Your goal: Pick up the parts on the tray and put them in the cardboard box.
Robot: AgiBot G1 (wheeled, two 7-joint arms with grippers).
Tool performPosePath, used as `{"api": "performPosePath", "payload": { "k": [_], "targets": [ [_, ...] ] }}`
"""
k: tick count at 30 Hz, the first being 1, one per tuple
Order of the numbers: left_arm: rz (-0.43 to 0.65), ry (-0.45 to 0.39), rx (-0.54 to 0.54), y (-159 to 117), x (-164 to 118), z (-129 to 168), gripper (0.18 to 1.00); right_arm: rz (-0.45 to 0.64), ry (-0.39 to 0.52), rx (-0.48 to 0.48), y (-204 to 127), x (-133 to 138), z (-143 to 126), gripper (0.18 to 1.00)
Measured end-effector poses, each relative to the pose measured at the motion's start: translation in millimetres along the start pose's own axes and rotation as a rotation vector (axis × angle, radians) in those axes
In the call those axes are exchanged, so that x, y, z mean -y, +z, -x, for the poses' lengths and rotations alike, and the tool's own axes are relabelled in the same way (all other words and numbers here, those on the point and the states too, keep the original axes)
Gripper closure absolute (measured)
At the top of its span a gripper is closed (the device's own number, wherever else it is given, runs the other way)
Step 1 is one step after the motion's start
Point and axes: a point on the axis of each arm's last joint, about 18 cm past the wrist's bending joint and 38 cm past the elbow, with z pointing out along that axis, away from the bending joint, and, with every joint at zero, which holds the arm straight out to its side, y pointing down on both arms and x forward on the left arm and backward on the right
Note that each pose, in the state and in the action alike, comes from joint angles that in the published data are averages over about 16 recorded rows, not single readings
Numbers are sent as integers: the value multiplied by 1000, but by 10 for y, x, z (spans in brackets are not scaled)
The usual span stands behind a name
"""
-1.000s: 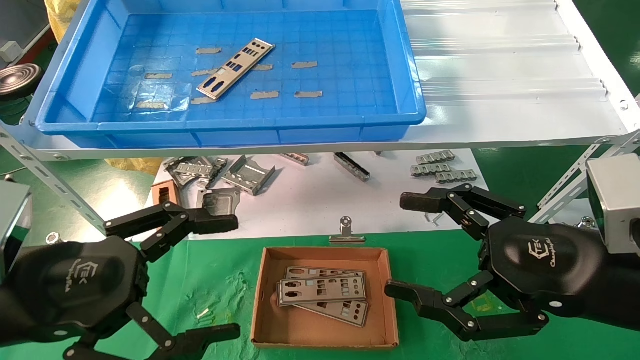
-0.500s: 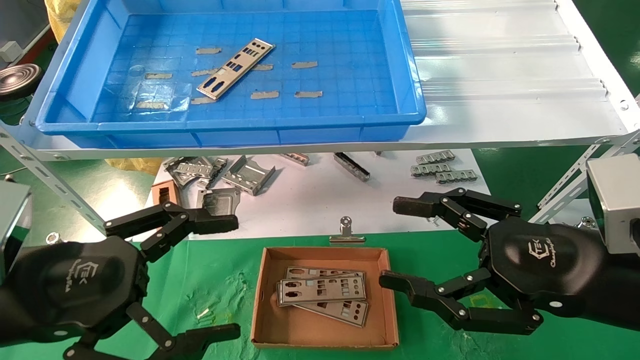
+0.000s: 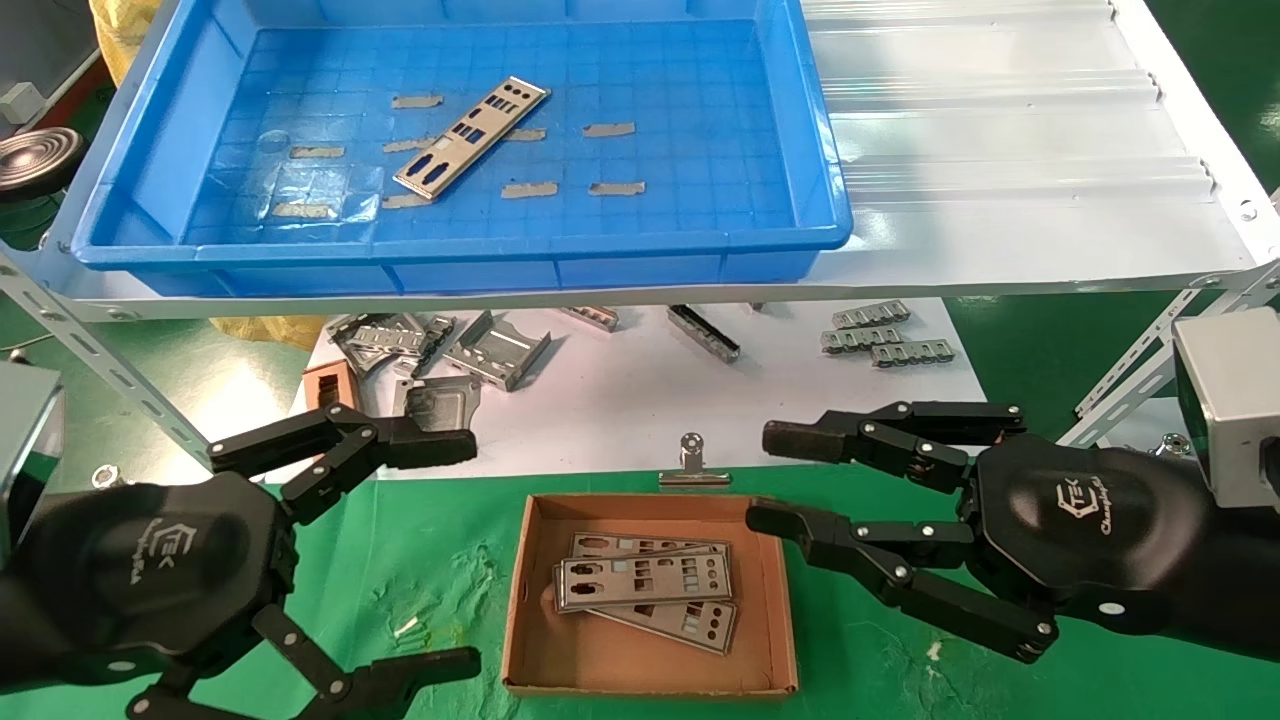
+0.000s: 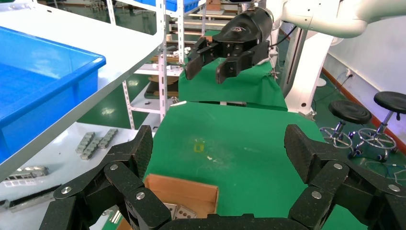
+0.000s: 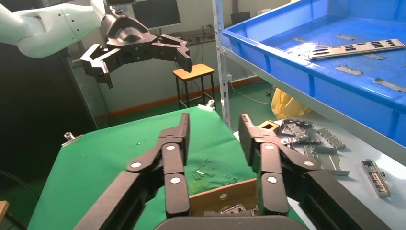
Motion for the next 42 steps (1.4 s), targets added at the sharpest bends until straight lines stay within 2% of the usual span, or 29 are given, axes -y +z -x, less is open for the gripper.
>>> {"api": "performPosePath", "payload": {
  "k": [4, 8, 17, 22, 26, 33, 42],
  "targets": [
    [7, 28, 21, 40, 88, 121, 184, 0, 0, 0, 0, 0, 0, 718],
    [21, 71, 72, 110, 216, 394, 184, 0, 0, 0, 0, 0, 0, 794],
    [67, 155, 281, 348, 683, 1456, 184, 0, 0, 0, 0, 0, 0, 926],
    [122, 150, 412, 516, 871, 2027, 184, 0, 0, 0, 0, 0, 0, 966],
    [175, 123, 503, 642, 918, 2354, 184, 0, 0, 0, 0, 0, 0, 978],
    [261, 54, 610, 839, 801, 2655, 184, 0, 0, 0, 0, 0, 0, 987],
    [307, -17, 650, 985, 613, 2741, 184, 0, 0, 0, 0, 0, 0, 988]
  ]
}}
